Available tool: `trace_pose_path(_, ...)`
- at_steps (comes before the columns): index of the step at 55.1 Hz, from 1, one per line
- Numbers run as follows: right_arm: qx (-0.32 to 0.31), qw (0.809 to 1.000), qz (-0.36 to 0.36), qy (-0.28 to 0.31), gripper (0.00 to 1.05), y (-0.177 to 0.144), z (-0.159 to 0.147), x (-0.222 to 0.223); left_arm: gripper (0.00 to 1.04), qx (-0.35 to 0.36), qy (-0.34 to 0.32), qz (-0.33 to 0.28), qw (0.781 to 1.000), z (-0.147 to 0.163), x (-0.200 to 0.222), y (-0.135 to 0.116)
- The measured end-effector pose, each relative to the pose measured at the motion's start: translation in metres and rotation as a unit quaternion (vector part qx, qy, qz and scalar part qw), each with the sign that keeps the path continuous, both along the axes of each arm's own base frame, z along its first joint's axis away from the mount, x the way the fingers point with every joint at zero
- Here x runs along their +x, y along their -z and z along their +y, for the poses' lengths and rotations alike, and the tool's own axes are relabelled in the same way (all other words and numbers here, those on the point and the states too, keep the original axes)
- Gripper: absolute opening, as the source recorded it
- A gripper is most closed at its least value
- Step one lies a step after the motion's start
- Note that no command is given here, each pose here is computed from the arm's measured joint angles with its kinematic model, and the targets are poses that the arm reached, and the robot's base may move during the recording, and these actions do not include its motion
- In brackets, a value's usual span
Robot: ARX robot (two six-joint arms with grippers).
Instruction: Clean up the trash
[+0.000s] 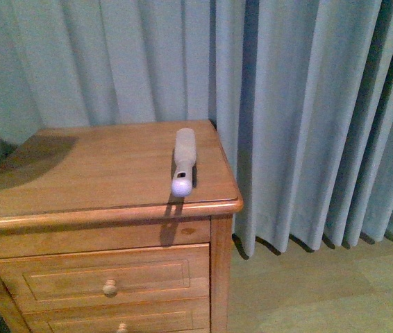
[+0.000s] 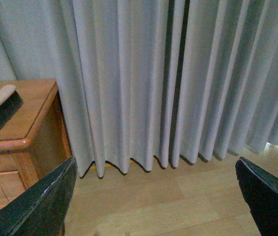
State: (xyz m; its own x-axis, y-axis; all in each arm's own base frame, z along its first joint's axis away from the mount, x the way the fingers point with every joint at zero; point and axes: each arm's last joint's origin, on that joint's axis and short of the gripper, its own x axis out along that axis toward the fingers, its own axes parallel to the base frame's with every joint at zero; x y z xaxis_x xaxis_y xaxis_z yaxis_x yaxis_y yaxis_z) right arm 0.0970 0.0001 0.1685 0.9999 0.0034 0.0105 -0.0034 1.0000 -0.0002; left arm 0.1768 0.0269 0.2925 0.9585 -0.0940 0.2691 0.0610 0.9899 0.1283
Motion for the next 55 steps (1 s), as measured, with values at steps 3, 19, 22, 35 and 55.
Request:
trace_pose_path(3,0.000,1.000,0.000,0.000,0.97,0.000,0.000,0.000,0.28,-0.018,0.001,-0.013,1.000,0.006,-0.019,0.000)
trace_pose_path(19,0.000,1.000,0.000,0.000,0.97,0.000,0.000,0.000,0.28,-0.081,0.011,-0.034,0.996,0.012,-0.077,0.018)
trace_pose_path(22,0.000,1.000,0.000,0.000,0.97,0.000,0.000,0.000,0.28,-0.089,0.014,-0.032,0.995,0.011,-0.078,0.019)
trace_pose_path(35,0.078,0.972,0.191,-0.114,0.97,-0.011,0.025,0.031,0.28,-0.102,0.019,-0.029,0.994,0.011,-0.078,0.020)
trace_pose_path(55,0.089,0.950,0.247,-0.171,0.97,-0.075,0.121,0.155,0.28,-0.104,0.020,-0.029,0.994,0.011,-0.078,0.020)
